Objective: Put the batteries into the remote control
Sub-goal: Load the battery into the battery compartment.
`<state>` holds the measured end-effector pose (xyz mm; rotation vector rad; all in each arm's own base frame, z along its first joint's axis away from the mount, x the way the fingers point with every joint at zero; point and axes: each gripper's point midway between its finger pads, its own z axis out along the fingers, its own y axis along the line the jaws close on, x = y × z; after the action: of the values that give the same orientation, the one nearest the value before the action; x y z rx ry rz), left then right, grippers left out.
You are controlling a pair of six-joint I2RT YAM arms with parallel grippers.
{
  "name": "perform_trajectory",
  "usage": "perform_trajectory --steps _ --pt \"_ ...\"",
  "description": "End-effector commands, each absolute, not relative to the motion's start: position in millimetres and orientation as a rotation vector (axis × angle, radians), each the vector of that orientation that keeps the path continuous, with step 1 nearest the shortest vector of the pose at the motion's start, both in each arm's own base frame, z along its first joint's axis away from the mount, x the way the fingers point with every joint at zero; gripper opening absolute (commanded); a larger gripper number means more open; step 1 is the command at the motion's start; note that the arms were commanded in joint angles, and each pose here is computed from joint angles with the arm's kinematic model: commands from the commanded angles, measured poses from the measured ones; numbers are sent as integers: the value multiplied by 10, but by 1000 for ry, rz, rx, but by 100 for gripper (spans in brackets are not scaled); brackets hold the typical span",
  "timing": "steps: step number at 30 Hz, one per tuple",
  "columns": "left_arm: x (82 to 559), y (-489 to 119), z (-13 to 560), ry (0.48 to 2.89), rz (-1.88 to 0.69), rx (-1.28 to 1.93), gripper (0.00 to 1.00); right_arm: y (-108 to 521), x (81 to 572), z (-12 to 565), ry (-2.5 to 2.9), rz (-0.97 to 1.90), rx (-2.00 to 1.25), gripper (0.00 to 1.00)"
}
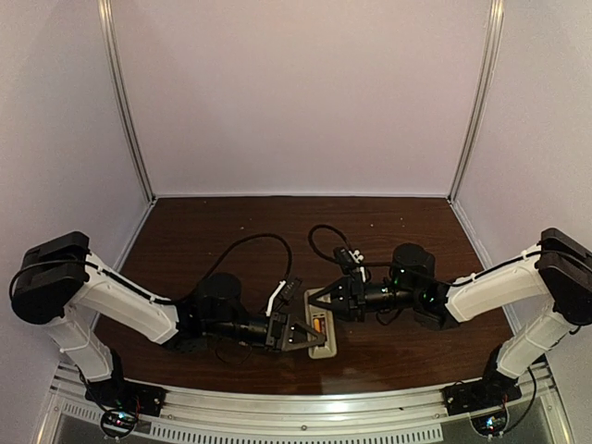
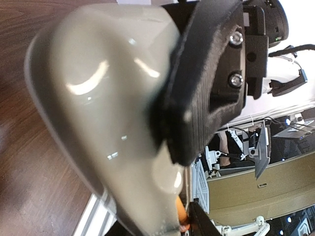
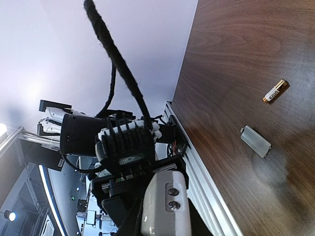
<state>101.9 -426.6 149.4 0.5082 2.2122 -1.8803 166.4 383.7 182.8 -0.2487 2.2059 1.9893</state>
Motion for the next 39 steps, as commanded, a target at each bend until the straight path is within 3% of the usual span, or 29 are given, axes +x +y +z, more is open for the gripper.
perform_trajectory --steps 1,3,7,15,21,29,34,36,39 --pt "1611 -4103 1021 2324 -1644 120 0 3948 1160 2621 1979 2241 -525 0" --pt "1614 -4109 1023 2318 -1639 132 0 3950 1159 2618 1983 2237 -528 0" --pt "1600 -4214 1175 2247 -1592 332 18 3958 1171 2557 2007 2225 -519 0" --pt "1638 -4167 1380 2155 -1498 452 29 3929 1267 2507 2031 2185 -484 0" --pt "1727 -4133 1393 2206 -1175 563 41 3873 1481 2215 2197 1913 -453 0" --pt "1848 -4094 1236 2300 -966 545 41 3841 1548 2084 2254 1828 -408 0" --pt "1720 -4213 1200 2297 -958 604 48 3805 1613 2052 2261 1785 -355 0" --pt "1684 -4221 1170 2304 -945 611 43 3790 1641 2045 2261 1771 -339 0" --pt "1702 -4168 1114 2329 -915 575 27 3756 1690 2042 2256 1759 -314 0"
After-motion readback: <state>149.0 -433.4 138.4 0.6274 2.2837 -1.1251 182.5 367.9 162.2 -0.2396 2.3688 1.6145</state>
